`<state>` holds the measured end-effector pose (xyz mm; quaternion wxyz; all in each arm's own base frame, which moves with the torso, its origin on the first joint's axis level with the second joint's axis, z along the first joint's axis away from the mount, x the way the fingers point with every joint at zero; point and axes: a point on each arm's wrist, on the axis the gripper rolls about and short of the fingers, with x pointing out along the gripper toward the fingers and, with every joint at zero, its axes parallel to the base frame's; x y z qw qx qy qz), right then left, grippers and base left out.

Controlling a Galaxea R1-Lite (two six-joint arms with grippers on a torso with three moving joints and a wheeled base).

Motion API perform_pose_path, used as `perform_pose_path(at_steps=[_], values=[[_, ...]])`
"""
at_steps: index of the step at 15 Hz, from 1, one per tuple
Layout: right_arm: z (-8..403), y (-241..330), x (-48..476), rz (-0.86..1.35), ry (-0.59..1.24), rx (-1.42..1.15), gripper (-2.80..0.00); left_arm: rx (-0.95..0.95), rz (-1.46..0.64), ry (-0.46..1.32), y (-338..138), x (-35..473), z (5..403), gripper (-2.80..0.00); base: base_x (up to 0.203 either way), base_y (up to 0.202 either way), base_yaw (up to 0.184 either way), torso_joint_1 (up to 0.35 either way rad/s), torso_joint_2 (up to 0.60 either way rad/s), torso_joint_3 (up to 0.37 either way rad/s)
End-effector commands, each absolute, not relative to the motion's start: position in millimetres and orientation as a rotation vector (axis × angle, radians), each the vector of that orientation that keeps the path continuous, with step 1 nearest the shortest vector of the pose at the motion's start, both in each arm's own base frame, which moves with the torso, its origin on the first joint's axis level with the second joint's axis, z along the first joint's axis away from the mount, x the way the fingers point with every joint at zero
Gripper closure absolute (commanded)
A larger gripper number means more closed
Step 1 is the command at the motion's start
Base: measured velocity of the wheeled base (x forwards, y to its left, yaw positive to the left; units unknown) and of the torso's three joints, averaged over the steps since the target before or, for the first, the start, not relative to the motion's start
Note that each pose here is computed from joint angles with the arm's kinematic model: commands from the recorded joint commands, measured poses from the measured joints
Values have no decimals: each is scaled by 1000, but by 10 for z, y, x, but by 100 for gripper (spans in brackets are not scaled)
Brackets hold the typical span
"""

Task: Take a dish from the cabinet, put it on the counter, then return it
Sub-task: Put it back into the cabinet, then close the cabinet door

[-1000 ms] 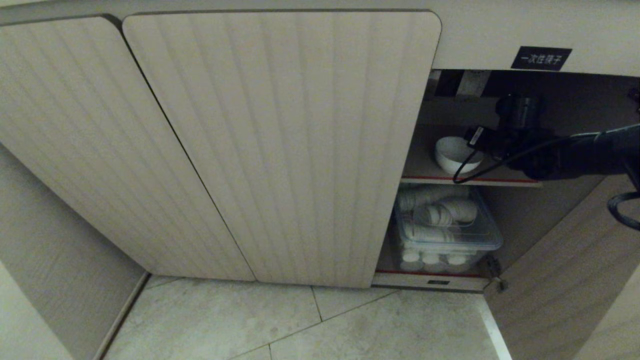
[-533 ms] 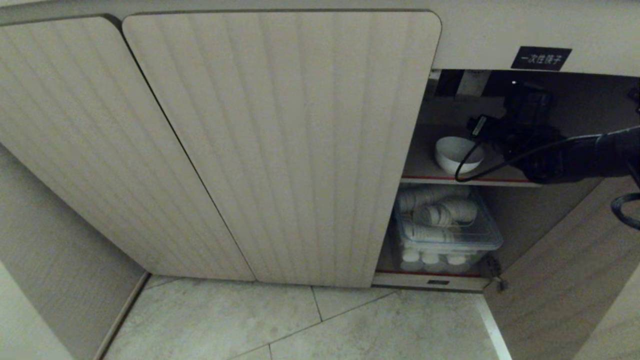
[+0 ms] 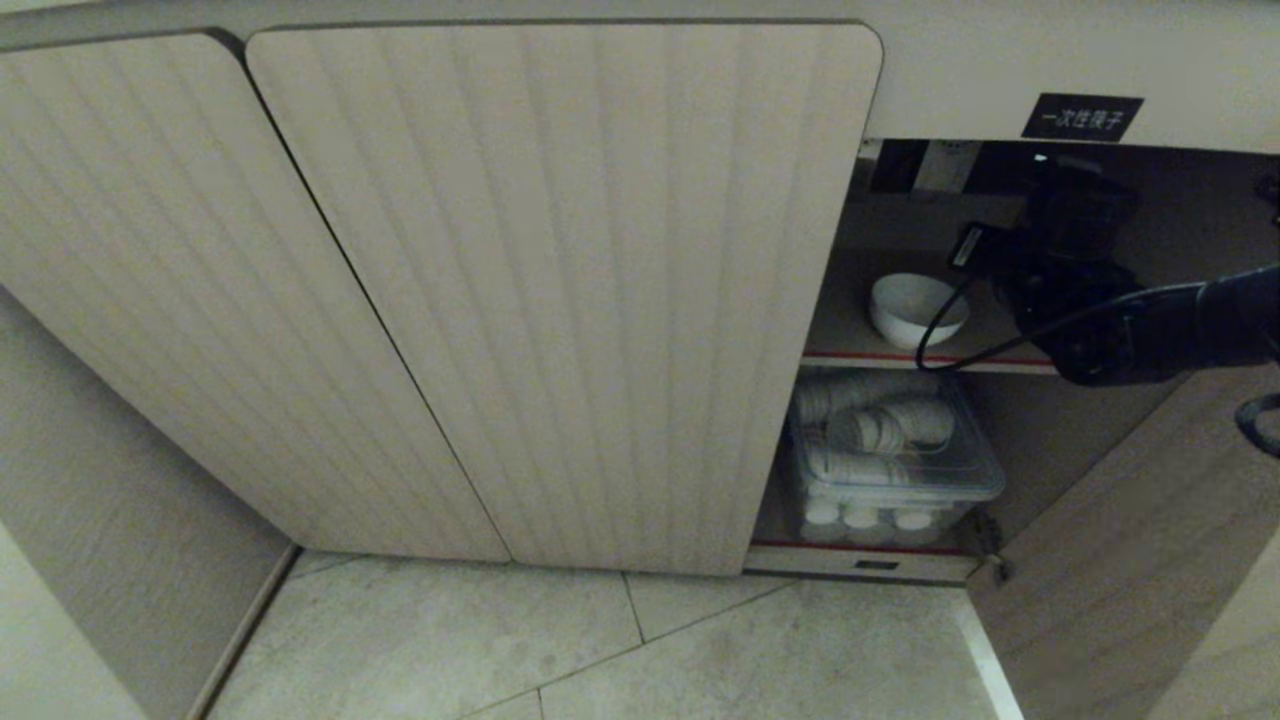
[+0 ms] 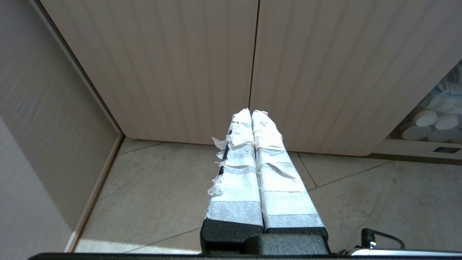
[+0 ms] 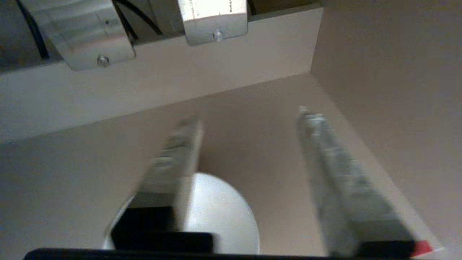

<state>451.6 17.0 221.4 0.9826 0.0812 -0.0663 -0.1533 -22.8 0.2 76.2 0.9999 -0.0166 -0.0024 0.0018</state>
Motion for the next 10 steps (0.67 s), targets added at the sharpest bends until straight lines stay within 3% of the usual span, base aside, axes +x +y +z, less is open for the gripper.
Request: perform_pose_path(at_steps=[1, 10], values=[[2244, 172, 4472, -309, -145, 152, 0, -34, 5, -5, 2, -228, 760, 0, 0, 0, 0, 0, 0, 0], [2089, 195, 4257, -302, -153, 96, 0, -34, 5, -6, 2, -229, 762, 0, 0, 0, 0, 0, 0, 0]])
